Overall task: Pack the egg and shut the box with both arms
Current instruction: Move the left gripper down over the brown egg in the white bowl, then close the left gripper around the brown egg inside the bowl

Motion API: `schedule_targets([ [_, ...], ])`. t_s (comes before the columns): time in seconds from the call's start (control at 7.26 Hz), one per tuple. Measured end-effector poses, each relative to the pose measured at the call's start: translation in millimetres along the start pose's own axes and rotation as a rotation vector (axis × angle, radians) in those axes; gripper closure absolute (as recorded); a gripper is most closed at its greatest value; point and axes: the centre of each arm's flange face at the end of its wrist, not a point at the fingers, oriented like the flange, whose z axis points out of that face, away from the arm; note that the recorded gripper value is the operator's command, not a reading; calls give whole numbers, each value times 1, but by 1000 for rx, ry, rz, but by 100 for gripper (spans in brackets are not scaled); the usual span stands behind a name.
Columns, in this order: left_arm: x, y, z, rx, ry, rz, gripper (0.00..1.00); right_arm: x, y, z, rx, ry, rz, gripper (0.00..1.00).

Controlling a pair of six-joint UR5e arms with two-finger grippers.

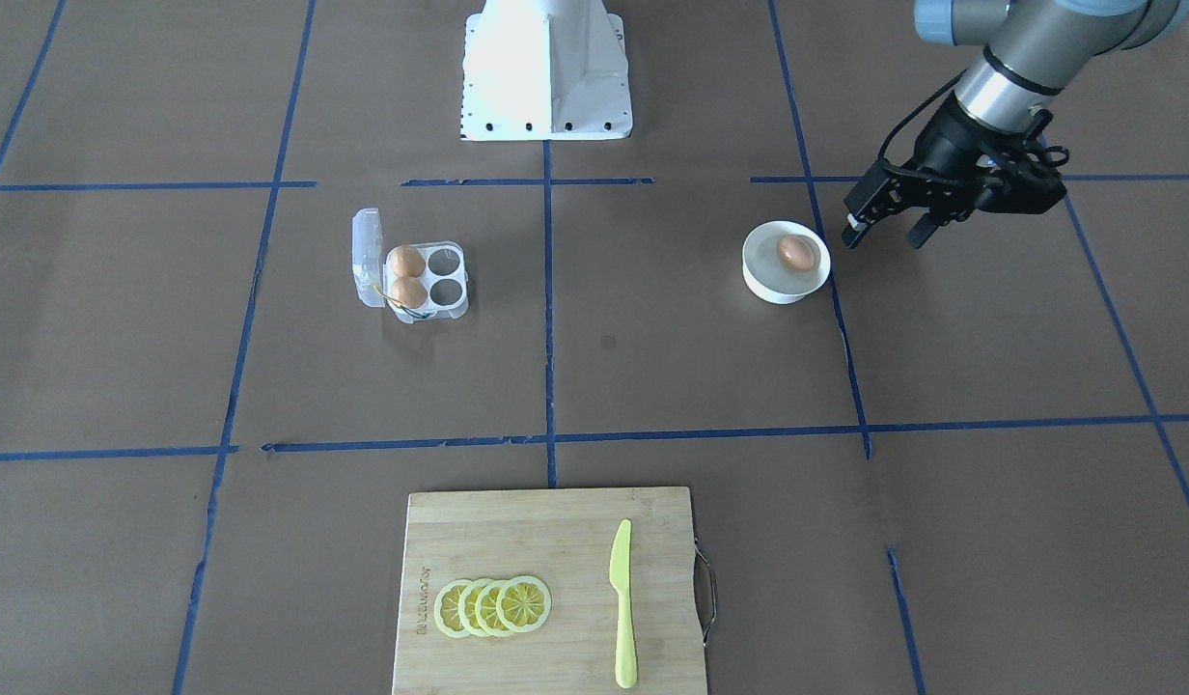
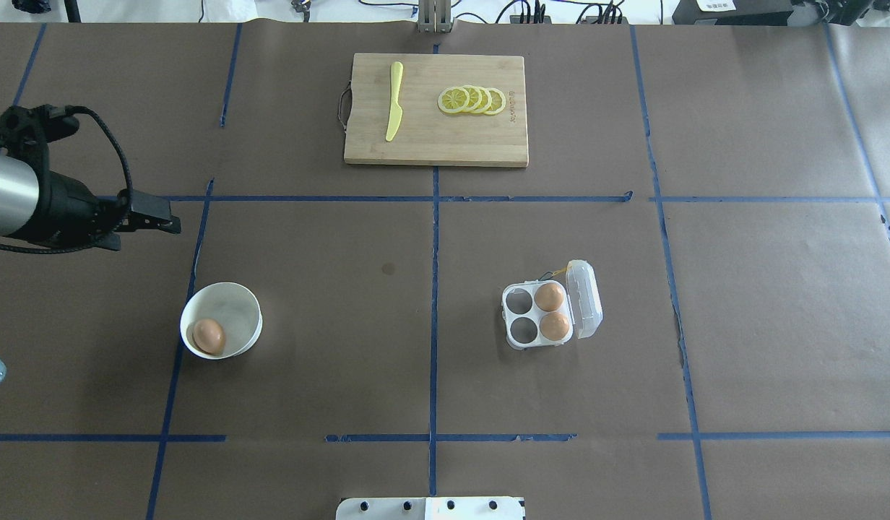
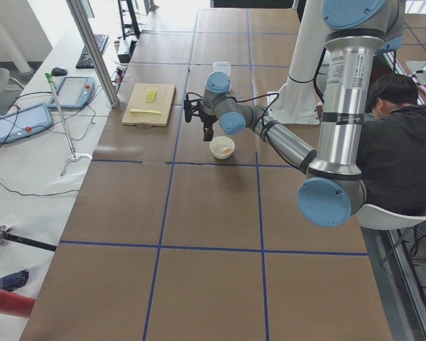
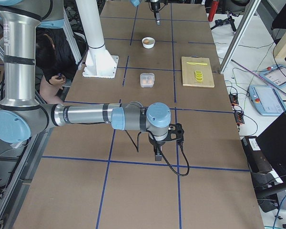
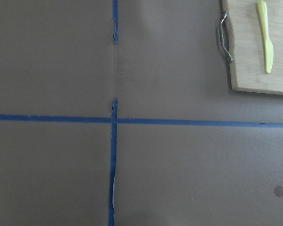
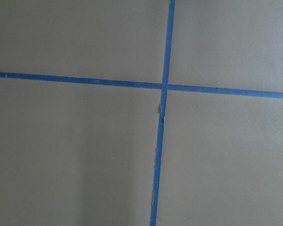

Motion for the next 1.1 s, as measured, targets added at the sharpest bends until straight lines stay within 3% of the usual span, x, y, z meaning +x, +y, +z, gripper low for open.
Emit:
schedule_targets([
  [0.28, 18, 56, 50, 20, -121, -90, 18, -2, -1, -1, 6, 0, -2, 0],
  [1.1, 22, 81, 104, 39, -222, -76, 25, -5, -4, -4, 12, -7, -5, 0],
])
